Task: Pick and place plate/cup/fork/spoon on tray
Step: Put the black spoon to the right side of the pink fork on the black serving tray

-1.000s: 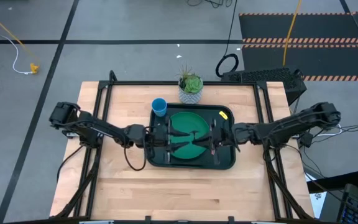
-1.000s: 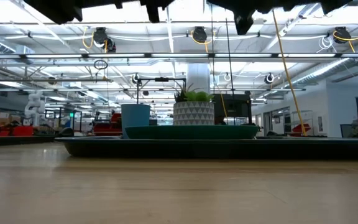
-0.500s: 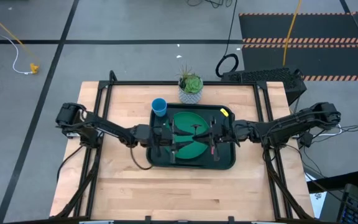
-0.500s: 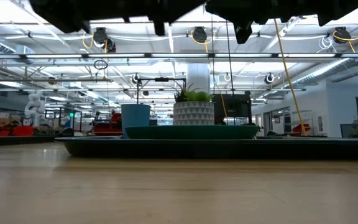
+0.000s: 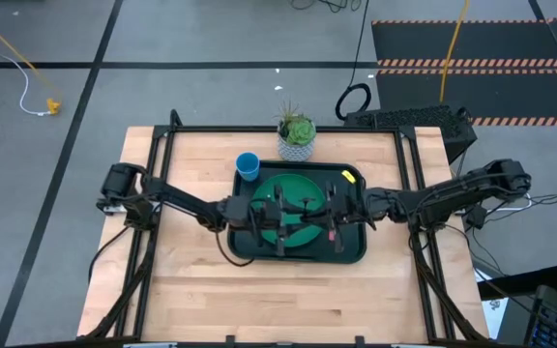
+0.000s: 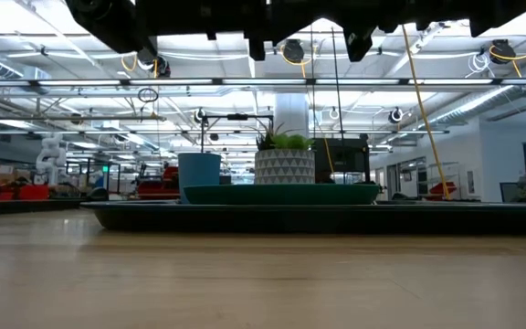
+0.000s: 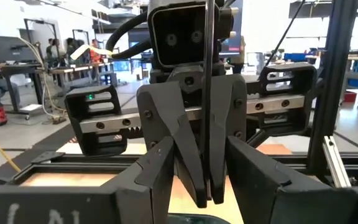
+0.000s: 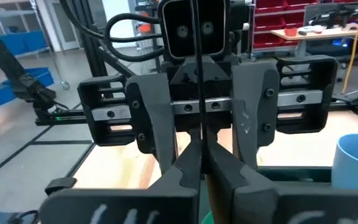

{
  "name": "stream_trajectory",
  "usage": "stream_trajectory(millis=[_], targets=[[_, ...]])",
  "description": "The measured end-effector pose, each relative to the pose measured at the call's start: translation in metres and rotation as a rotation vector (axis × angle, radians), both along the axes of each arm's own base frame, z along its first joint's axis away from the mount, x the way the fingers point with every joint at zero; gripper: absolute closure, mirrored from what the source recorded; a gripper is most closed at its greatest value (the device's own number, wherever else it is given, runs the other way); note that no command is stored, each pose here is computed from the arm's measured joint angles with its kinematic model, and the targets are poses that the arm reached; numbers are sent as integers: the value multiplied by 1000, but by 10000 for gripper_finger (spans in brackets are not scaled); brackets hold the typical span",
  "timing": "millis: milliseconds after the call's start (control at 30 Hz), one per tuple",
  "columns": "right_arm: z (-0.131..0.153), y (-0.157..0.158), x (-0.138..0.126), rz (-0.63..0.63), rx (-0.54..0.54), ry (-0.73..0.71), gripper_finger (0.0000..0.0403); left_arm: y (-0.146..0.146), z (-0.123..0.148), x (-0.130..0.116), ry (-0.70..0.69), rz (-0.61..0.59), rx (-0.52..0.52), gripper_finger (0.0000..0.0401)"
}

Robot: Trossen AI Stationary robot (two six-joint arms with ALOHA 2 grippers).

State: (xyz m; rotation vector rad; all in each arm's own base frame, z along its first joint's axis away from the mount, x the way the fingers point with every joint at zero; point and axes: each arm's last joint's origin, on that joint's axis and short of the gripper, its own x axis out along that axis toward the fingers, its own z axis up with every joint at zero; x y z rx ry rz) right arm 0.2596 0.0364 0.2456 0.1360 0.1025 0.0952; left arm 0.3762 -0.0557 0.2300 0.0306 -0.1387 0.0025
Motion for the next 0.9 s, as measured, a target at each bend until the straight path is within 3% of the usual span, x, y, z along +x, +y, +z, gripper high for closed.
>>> stream_trajectory(millis=[500, 900], targets=[[-2, 0, 0, 16, 3, 20, 403, 0, 30, -14, -22, -11, -3, 258], [-1, 0, 0, 12, 4, 8, 403, 2, 23, -11, 25, -4, -6, 260]])
